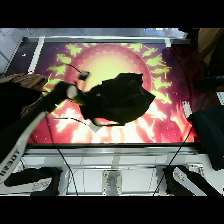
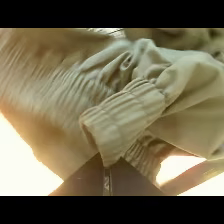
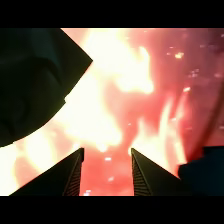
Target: Fold the clothes and pants, and hang the long-sleeved shirts on hangers.
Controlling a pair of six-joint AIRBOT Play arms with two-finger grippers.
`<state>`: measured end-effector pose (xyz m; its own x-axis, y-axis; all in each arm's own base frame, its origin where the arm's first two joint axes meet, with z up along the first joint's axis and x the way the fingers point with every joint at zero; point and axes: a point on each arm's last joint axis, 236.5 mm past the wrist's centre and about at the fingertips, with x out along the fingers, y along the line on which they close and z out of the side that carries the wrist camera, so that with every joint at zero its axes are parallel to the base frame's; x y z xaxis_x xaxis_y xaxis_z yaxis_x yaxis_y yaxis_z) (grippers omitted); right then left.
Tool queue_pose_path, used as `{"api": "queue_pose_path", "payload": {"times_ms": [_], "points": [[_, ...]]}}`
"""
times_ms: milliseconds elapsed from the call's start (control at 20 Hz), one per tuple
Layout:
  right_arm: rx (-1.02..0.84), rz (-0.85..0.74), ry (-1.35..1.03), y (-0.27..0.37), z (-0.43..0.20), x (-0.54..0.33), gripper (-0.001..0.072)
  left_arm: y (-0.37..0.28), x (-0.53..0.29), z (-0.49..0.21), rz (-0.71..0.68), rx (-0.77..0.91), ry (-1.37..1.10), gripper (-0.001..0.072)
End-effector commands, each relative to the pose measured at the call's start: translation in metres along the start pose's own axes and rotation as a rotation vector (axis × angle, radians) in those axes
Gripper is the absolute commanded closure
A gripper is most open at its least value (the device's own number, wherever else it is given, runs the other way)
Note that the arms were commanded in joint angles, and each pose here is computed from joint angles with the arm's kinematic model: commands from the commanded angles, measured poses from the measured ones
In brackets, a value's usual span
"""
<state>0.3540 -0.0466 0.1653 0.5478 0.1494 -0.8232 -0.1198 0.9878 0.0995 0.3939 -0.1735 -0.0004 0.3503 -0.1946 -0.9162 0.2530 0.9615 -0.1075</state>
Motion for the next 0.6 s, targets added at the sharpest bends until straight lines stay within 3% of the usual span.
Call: {"api": "queue_pose_path", "payload": {"times_ms": [0, 50, 100, 150, 350, 550], "points": [[0.114, 0.197, -0.038, 0.038, -0.006, 0.043, 0.0370, 0.072, -0.033, 0.029, 0.053, -0.160, -0.086, 0.0684], [0.125, 0.222, -0.038, 0.045, -0.012, 0.058, 0.0370, 0.072, -0.034, 0.030, 0.024, -0.192, -0.088, 0.0587], [0.133, 0.235, -0.027, 0.051, -0.020, 0.072, 0.0370, 0.072, -0.034, 0.029, 0.017, -0.182, -0.083, 0.0274], [0.141, 0.245, -0.010, 0.057, -0.028, 0.084, 0.0369, 0.074, -0.034, 0.028, 0.024, -0.157, -0.079, 0.0109], [0.146, 0.299, 0.078, 0.079, -0.054, 0.111, 0.0371, 0.110, -0.046, -0.008, 0.124, -0.189, 0.035, 0.0110], [0.167, 0.293, 0.018, 0.081, -0.037, 0.114, 0.0373, 0.141, -0.048, -0.090, 0.162, -0.431, 0.092, 0.0110]]}}
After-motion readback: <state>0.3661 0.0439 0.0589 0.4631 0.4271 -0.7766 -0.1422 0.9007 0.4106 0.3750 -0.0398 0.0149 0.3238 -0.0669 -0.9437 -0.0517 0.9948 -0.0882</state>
